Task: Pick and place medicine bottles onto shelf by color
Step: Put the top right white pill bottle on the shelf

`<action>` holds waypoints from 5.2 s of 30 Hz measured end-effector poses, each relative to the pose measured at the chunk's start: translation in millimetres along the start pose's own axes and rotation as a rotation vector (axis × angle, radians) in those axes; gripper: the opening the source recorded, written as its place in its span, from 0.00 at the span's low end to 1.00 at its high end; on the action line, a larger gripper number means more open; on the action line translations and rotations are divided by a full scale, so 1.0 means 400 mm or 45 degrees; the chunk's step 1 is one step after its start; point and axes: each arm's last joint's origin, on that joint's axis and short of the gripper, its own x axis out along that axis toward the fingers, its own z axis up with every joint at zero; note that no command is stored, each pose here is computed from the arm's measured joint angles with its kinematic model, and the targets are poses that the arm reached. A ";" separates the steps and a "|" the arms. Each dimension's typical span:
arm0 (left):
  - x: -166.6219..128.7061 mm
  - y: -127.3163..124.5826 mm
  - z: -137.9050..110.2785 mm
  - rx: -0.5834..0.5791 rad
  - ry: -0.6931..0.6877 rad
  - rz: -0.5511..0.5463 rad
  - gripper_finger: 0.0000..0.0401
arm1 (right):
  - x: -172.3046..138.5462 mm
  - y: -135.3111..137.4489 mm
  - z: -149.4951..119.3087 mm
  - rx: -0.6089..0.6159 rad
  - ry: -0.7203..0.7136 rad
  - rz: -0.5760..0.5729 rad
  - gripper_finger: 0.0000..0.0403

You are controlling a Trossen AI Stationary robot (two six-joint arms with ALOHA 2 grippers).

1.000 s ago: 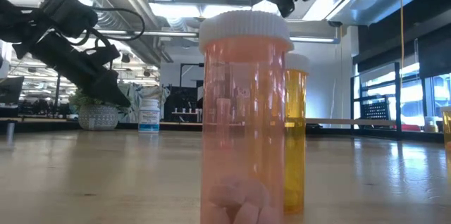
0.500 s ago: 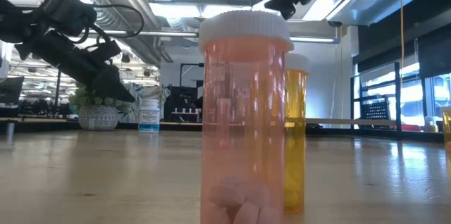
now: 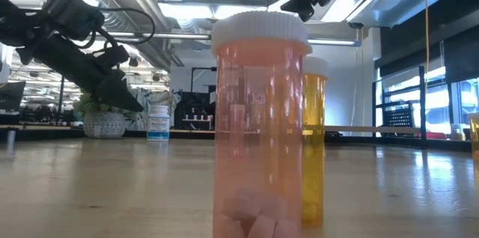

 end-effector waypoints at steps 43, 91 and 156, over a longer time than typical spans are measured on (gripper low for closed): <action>0.091 0.025 -0.025 -0.024 0.077 0.126 0.55 | 0.000 0.000 0.000 0.000 0.000 0.000 0.48; 0.143 0.002 0.013 0.025 0.084 0.047 0.55 | 0.000 0.000 0.000 0.000 0.000 0.000 0.48; 0.197 -0.029 0.044 0.030 0.094 -0.109 0.55 | 0.000 0.000 0.000 0.000 -0.001 0.000 0.48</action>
